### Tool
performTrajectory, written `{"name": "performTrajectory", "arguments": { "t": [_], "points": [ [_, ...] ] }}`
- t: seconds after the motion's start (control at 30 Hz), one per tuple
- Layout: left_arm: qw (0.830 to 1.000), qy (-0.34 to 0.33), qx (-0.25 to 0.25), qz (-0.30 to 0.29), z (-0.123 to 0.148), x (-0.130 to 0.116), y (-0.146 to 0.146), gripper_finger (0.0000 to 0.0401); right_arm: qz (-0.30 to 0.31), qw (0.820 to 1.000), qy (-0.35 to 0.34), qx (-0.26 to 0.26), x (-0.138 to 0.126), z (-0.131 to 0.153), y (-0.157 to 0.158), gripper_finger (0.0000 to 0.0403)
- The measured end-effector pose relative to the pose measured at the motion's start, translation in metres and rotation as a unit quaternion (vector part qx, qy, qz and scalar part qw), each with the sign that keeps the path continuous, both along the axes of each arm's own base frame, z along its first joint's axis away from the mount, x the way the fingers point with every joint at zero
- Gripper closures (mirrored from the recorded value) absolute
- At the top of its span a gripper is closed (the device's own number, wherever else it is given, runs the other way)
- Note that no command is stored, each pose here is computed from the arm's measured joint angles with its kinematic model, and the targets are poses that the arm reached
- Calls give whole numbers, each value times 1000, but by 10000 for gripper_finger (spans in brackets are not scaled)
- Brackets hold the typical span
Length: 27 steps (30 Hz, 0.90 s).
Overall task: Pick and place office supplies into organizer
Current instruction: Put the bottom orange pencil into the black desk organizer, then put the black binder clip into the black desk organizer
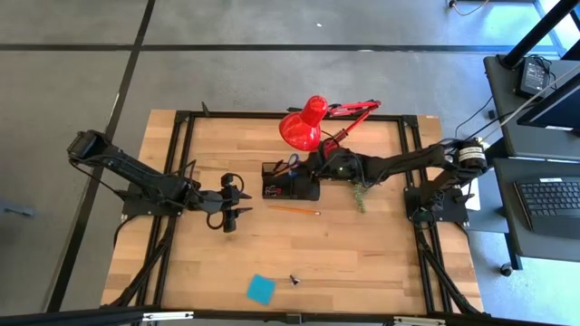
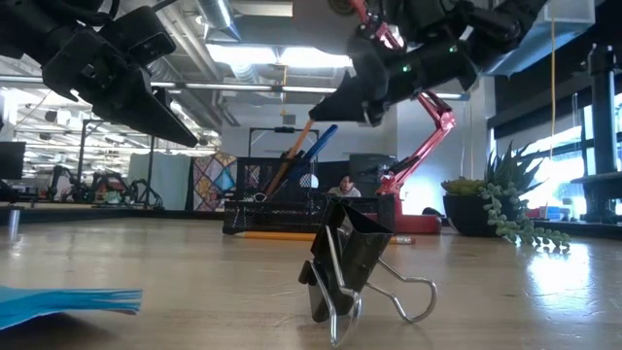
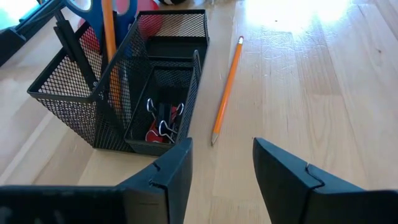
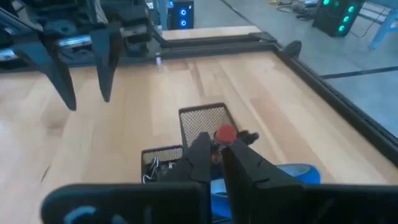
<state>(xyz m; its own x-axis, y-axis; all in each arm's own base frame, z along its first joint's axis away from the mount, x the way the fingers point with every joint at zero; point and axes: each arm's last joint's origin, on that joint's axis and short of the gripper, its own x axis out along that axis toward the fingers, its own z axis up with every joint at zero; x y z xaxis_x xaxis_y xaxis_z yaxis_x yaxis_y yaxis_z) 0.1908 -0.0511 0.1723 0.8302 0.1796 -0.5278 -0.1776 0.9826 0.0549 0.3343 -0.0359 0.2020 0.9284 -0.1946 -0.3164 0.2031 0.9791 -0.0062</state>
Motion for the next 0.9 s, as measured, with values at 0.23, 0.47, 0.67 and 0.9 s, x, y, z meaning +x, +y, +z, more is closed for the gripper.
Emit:
{"name": "performTrajectory", "arguments": {
  "t": [0.23, 0.47, 0.67, 0.9],
  "points": [
    [1000, 0, 0, 0, 0, 0, 0, 242, -2, 1000, 2, 11, 6, -11, -1, 378],
    [1000, -1, -3, 2, 0, 0, 0, 240, -2, 1000, 9, 11, 6, -14, 0, 346],
    [1000, -1, -3, 2, 0, 0, 0, 241, -2, 1000, 17, 12, 5, -15, 0, 308],
    [1000, -1, -3, 2, 0, 0, 0, 241, -1, 1000, 16, 7, 5, -14, 0, 259]
  ]
}}
